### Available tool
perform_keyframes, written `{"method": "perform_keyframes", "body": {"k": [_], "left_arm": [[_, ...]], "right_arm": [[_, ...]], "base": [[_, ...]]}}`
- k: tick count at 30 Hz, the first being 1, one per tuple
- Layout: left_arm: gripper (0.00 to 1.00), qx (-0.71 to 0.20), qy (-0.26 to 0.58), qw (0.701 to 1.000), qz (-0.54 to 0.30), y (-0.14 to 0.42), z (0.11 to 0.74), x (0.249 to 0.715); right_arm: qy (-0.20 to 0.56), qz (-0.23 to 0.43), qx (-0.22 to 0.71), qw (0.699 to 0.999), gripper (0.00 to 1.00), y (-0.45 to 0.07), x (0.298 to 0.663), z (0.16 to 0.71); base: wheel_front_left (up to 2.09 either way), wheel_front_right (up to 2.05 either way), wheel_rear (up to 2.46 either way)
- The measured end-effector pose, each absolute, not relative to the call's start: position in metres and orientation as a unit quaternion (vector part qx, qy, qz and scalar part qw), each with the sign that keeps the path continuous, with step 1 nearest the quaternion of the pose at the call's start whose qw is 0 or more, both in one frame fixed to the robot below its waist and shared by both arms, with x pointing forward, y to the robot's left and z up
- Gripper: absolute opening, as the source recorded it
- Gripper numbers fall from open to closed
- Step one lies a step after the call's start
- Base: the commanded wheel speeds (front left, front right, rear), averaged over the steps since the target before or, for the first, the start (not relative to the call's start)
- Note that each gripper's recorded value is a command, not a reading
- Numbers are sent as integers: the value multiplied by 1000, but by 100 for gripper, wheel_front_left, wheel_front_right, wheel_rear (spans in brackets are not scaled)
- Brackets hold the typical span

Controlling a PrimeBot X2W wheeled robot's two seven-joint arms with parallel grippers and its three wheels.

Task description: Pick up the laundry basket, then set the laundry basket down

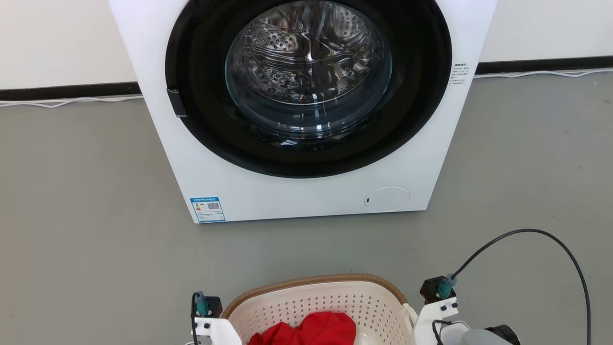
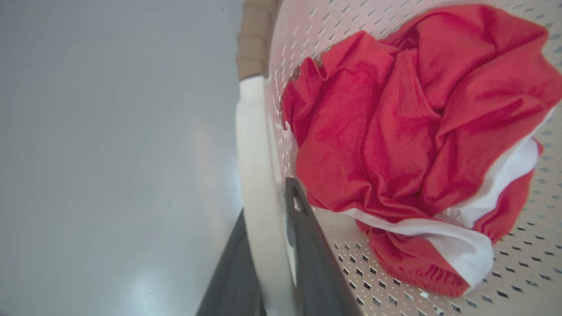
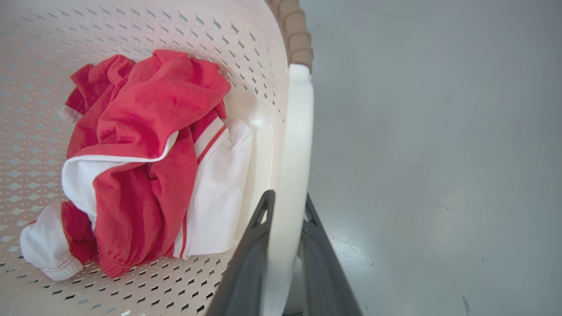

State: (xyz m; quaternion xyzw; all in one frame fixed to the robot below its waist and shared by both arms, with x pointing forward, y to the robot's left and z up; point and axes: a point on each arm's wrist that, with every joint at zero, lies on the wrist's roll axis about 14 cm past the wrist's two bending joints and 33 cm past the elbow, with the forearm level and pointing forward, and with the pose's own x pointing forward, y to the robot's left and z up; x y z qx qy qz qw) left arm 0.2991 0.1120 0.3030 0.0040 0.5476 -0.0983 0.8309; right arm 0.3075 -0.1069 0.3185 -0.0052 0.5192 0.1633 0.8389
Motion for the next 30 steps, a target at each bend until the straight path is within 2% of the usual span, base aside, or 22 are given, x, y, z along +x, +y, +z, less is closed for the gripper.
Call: {"method": "perform_keyframes", "body": {"k": [30], "left_arm": [[0, 4, 566, 817, -107, 103, 294, 290]], "right_arm": [[535, 157, 5, 830, 0, -112, 297, 311]], "base": [[0, 0, 0]]}}
